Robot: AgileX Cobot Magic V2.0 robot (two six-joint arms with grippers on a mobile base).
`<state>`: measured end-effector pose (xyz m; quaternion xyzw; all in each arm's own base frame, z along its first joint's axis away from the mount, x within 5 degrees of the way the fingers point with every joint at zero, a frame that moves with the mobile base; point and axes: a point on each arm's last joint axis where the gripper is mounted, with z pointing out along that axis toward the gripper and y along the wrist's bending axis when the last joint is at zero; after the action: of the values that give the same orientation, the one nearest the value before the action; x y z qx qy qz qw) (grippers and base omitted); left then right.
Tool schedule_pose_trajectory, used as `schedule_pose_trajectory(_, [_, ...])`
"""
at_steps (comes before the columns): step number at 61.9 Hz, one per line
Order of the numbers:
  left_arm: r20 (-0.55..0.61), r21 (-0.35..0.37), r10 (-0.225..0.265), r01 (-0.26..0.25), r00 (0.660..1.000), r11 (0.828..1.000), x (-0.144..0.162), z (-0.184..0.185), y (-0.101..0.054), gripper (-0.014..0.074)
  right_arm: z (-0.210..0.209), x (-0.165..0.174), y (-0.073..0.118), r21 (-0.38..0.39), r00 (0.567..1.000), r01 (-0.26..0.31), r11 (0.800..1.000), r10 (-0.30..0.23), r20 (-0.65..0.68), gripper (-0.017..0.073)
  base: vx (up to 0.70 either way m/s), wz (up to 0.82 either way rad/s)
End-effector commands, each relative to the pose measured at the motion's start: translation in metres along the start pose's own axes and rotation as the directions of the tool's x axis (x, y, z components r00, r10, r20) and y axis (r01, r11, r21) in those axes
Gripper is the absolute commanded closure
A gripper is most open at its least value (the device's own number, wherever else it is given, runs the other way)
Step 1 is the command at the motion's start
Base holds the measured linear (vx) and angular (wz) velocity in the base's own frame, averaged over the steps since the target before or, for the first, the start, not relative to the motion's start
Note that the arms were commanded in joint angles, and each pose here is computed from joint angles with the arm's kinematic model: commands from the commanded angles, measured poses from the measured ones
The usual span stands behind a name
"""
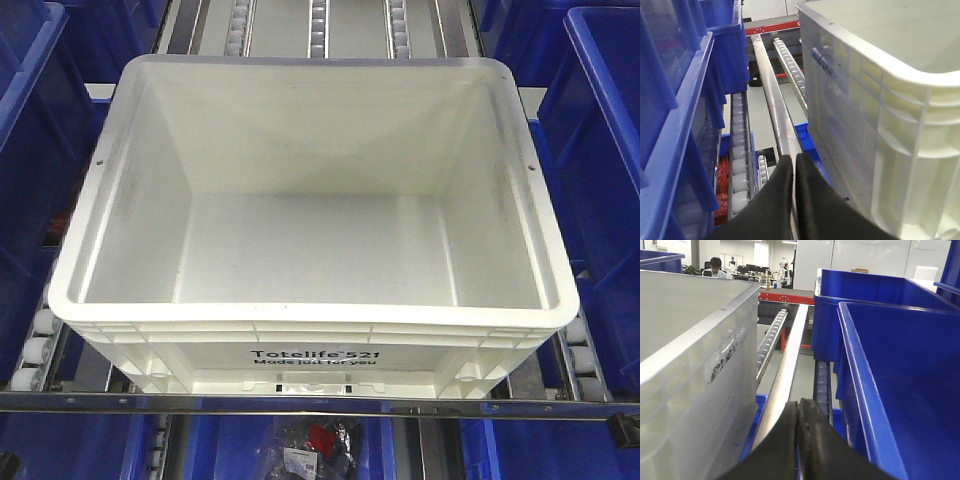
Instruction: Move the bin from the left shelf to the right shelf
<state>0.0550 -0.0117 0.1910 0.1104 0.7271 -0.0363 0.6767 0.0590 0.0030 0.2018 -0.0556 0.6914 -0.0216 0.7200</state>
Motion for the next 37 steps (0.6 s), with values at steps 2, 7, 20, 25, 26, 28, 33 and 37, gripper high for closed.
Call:
schedule_pose_trajectory(2, [0.109,-0.008,-0.004,0.005,0.994,1.000,-0.0139,-0.0025,0.0014,0.0601,0.0015,-0.0006,-0.0004,0.011,0.999,0.010,1.000,-0.010,0.042,0.0566,0.00,0.00])
schedule_pose_trajectory(7, [0.109,-0.008,-0.004,0.005,0.994,1.000,-0.0139,-0.0025,0.0014,0.0601,0.0015,-0.0006,-0.0004,0.011,0.999,0.010,1.000,-0.010,0.042,0.0566,0.00,0.00])
schedule_pose_trajectory(20, [0.109,-0.008,-0.004,0.005,0.994,1.000,-0.0139,-0.0025,0.0014,0.0601,0.0015,-0.0006,-0.0004,0.011,0.999,0.010,1.000,-0.010,0.042,0.0566,0.00,0.00])
schedule_pose_trajectory(25, [0.109,-0.008,-0.004,0.005,0.994,1.000,-0.0139,-0.0025,0.0014,0.0601,0.0015,-0.0006,-0.0004,0.011,0.999,0.010,1.000,-0.010,0.042,0.0566,0.00,0.00])
schedule_pose_trajectory(26, [0.109,-0.008,-0.004,0.005,0.994,1.000,-0.0139,-0.0025,0.0014,0.0601,0.0015,-0.0006,-0.0004,0.011,0.999,0.010,1.000,-0.010,0.042,0.0566,0.00,0.00])
schedule_pose_trajectory(28, [0.109,-0.008,-0.004,0.005,0.994,1.000,-0.0139,-0.0025,0.0014,0.0601,0.0015,-0.0006,-0.0004,0.011,0.999,0.010,1.000,-0.010,0.042,0.0566,0.00,0.00])
schedule_pose_trajectory(33, [0.109,-0.008,-0.004,0.005,0.994,1.000,-0.0139,-0.0025,0.0014,0.0601,0.0015,-0.0006,-0.0004,0.011,0.999,0.010,1.000,-0.010,0.042,0.0566,0.00,0.00])
schedule_pose_trajectory(37, [0.109,-0.008,-0.004,0.005,0.994,1.000,-0.0139,-0.0025,0.0014,0.0601,0.0015,-0.0006,-0.0004,0.011,0.999,0.010,1.000,-0.010,0.042,0.0566,0.00,0.00])
